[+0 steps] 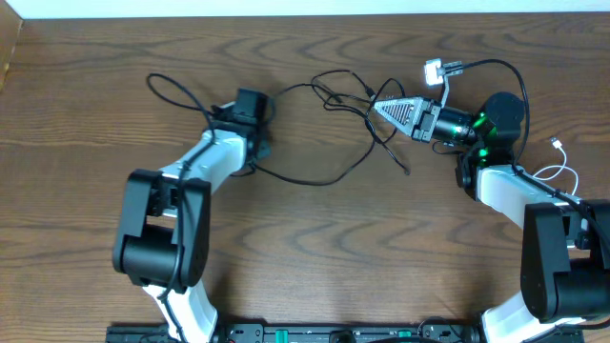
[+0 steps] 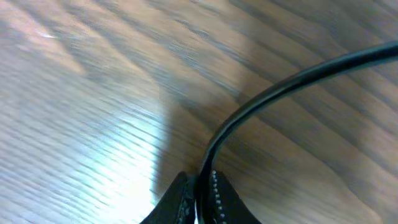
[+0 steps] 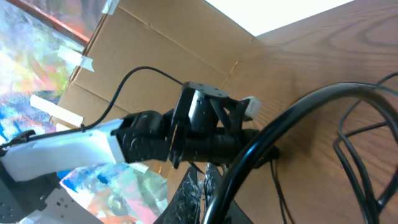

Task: Untangle cables

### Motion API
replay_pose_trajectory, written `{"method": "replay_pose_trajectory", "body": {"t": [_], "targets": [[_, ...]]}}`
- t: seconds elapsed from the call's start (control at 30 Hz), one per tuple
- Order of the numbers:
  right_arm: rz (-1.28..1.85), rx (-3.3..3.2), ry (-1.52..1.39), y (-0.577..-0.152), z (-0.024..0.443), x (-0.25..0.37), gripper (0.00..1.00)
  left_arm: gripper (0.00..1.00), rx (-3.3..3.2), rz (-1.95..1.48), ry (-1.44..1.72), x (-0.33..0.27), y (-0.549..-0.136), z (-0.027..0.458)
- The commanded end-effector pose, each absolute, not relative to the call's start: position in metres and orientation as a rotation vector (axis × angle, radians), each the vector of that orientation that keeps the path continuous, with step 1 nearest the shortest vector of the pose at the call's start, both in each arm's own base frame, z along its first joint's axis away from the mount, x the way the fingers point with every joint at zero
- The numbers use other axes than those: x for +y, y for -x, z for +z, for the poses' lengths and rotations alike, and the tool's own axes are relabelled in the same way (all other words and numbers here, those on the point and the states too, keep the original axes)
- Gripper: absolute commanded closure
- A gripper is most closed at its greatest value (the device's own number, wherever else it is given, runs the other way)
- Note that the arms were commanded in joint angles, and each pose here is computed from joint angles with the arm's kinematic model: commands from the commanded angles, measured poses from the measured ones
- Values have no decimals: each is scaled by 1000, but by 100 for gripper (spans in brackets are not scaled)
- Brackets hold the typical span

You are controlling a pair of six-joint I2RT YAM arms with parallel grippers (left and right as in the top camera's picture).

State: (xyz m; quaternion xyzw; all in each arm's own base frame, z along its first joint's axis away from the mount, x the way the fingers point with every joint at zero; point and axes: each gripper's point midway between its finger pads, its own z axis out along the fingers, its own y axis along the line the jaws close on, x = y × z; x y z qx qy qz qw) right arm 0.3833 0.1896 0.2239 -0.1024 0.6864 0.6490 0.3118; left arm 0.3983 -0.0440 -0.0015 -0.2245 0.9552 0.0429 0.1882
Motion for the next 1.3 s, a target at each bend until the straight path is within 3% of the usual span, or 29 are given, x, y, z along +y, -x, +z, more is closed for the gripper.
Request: {"method": "replay_pose_trajectory", "body": {"t": [0.0,0.23,0.43,0.87,1.27], "targets": [[1671,1777,312,-384,233,188,99,87,2748,34,777,-25,-387,-16],[1658,1838,286,-386,216,188,99,88,2780,-181,933,-9,-382,-19],[1600,2004,231,-382,171,196,99,87,2777,-267,1025,3,-378,-19],[843,2582,-28,-365,29,136,99,86,2725,-269,1259,50,-364,-21],[843,2661,0,-347,19,147,99,83,2706,-263,1313,63,-359,-21]]}}
